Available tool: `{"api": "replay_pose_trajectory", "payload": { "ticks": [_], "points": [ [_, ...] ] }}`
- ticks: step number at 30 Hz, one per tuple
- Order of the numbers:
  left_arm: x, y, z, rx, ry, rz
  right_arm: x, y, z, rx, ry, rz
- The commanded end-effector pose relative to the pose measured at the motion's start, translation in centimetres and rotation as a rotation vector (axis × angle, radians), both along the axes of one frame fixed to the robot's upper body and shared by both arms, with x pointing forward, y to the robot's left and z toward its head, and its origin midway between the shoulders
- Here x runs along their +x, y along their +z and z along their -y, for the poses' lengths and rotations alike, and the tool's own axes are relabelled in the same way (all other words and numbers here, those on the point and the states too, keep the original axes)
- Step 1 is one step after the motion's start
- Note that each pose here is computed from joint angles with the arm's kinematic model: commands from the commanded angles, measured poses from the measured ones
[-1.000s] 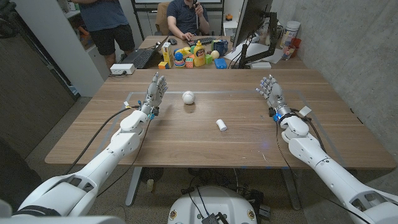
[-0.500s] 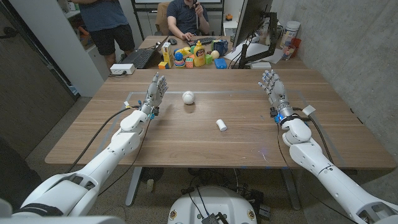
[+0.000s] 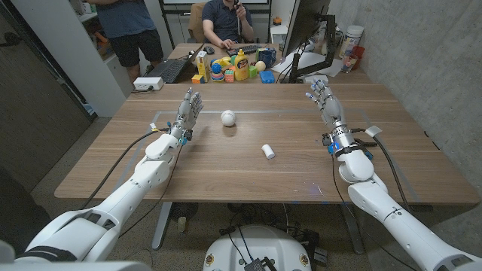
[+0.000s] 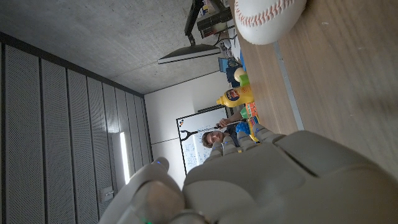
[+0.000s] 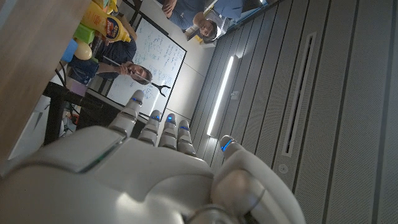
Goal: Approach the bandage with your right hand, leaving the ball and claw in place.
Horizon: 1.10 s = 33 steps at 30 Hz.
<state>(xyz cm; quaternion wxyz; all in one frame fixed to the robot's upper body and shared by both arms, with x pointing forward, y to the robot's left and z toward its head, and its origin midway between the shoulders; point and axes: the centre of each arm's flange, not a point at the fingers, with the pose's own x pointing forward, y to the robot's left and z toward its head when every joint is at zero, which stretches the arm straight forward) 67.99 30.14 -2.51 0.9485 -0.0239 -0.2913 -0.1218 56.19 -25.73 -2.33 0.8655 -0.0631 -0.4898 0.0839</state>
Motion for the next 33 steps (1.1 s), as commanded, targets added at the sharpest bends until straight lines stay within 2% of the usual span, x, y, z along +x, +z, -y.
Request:
{"api": "replay_pose_trajectory", "payload": {
  "ticks": [1,4,7,17,20,26,33],
  "points": [
    [0.1,-0.1,-0.2,-0.002,-0.001,0.010,-1.9,-1.2,-2.2,-0.182,-0.117,0.229],
    [0.2,-0.1,-0.3,0.000,-0.004,0.014,-2.4,-1.2,-2.7,-0.247,-0.189,0.345],
    [0.3,0.0,-0.3,0.001,-0.009,0.022,-2.6,-1.2,-3.3,-0.298,-0.238,0.426],
    [0.6,0.0,-0.4,-0.001,-0.016,0.030,-2.8,-1.9,-4.7,-0.447,-0.348,0.599],
    [0.7,0.0,-0.4,0.003,-0.020,0.032,-2.8,-2.2,-5.1,-0.508,-0.357,0.619],
    [0.8,0.2,-0.2,0.008,-0.026,0.037,-2.6,-2.7,-5.8,-0.642,-0.368,0.606],
    [1.0,0.2,-0.1,0.008,-0.029,0.036,-2.8,-3.2,-6.4,-0.778,-0.405,0.672]
  ]
}}
